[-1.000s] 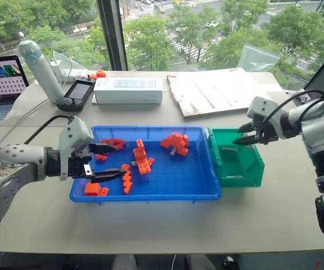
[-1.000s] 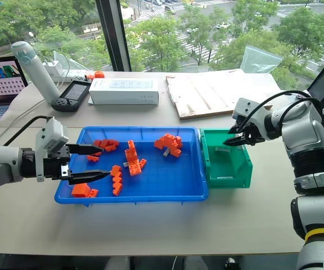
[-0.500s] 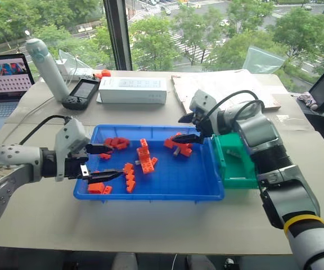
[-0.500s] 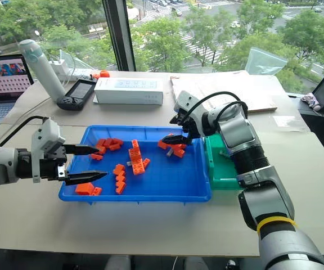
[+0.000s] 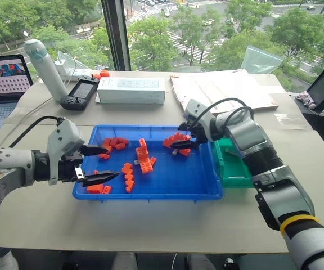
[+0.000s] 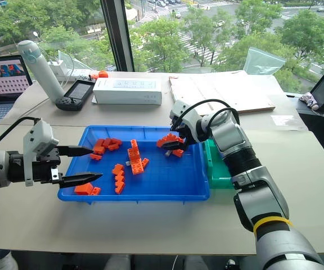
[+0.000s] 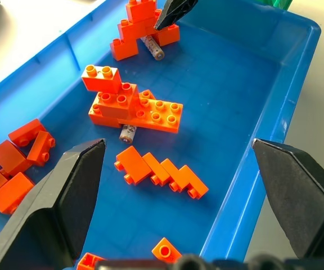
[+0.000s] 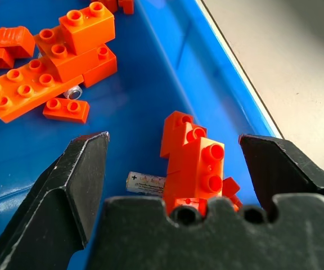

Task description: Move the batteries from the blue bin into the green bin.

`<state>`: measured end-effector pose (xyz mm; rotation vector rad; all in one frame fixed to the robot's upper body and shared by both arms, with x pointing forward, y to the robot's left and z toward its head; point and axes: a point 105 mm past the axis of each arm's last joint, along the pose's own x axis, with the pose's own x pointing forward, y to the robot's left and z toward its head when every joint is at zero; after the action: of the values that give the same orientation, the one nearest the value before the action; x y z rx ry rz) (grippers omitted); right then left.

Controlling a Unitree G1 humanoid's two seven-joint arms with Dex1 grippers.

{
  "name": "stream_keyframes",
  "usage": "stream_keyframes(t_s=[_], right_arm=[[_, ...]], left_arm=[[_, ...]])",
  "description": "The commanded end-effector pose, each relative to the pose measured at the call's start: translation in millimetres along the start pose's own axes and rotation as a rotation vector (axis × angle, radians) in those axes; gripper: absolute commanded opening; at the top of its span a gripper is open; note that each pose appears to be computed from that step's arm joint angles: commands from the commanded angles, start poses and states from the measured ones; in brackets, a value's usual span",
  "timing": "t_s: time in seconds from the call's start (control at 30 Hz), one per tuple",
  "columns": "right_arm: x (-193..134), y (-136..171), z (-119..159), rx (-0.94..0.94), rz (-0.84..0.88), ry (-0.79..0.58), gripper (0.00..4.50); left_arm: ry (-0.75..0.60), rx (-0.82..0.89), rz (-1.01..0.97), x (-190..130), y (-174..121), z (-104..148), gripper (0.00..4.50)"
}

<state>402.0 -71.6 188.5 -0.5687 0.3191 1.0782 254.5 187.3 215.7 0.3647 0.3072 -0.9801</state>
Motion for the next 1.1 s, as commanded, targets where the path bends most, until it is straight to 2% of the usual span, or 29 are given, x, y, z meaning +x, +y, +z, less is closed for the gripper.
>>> stream_keyframes(t_s=[0.03,0.2,0.37,0.53,0.63,0.8,0.9,1.0,1.1], right_arm=[[5.7,1.0,-4.6,0.008,-0.004,0.010,3.93],[5.7,2.5,-4.1,0.001,0.006,0.003,2.35],[-3.2,0.8,6.2,-0.010,0.011,-0.032,0.56],[-23.6,-3.2,23.4,-0.012,0.018,-0.089,0.47],[-62.9,-28.8,38.8,0.049,-0.075,-0.156,0.47],[-115.3,-63.0,21.6,0.069,-0.255,-0.086,0.47],[-133.5,-68.9,12.0,0.088,-0.292,-0.057,0.47],[-154.5,-68.6,-17.3,0.110,-0.323,0.040,0.47],[-156.1,-65.1,-26.8,0.127,-0.333,0.046,0.47]], left_arm=[[-0.008,0.044,0.017,-5.1,-0.2,10.0,4.50],[-0.011,0.045,0.016,-4.5,0.1,10.5,4.50],[-0.016,0.046,0.012,-3.3,-0.1,10.6,4.50],[-0.024,0.047,0.008,-1.4,-0.5,11.9,4.50],[-0.049,0.045,-0.001,2.8,-1.4,15.4,4.50],[-0.095,0.033,0.000,14.1,-0.5,19.1,4.50],[-0.111,0.030,-0.003,17.7,-0.2,21.7,4.50],[-0.133,0.026,0.015,20.7,5.6,25.4,4.50],[-0.145,0.021,0.021,22.4,8.3,27.1,4.50]])
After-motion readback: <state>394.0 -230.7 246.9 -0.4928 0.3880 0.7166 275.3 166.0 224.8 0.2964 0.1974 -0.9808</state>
